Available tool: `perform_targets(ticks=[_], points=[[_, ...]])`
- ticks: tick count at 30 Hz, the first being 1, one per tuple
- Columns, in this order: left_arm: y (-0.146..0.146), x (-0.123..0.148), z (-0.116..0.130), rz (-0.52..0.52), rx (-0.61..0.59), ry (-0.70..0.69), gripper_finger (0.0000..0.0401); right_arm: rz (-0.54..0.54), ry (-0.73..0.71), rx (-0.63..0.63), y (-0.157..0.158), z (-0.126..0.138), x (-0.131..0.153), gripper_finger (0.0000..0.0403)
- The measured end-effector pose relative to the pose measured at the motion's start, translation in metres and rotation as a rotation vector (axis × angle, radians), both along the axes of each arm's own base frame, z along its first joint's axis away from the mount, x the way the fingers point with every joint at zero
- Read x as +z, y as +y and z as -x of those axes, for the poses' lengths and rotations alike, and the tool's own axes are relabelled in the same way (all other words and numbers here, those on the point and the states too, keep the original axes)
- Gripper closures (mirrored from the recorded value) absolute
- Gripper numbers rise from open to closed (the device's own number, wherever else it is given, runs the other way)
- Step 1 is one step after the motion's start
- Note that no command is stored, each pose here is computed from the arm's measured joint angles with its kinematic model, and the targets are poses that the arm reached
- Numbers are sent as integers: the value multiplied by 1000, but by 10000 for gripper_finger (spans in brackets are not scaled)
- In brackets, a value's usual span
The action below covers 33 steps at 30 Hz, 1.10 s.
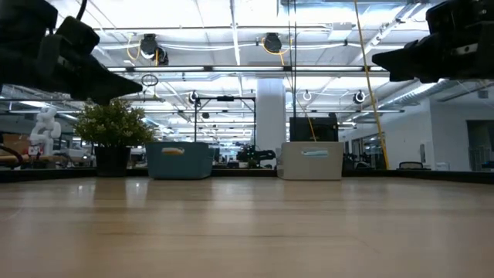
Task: Pick and place medicine bottles into bin by pill shape (circle, oval)
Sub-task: Return to Home Position
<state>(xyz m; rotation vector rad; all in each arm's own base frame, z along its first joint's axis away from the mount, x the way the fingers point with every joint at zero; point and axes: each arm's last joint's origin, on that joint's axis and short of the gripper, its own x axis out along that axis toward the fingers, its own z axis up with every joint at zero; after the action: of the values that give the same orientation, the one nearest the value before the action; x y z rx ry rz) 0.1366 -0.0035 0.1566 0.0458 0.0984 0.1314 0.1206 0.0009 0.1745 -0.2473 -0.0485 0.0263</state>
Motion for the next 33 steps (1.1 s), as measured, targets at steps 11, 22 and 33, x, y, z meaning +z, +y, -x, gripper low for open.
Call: perform_targets(ticks=[11, 22, 33], points=[[-11, 12, 5, -61, -40, -97, 397, -7, -14, 23, 1, 1, 1, 403], [-13, 17, 14, -97, -58, -137, 397, 50, -82, 12, 0, 11, 8, 403], [-11, 14, 20, -101, -59, -105, 393, 32, -74, 20, 1, 24, 4, 403]])
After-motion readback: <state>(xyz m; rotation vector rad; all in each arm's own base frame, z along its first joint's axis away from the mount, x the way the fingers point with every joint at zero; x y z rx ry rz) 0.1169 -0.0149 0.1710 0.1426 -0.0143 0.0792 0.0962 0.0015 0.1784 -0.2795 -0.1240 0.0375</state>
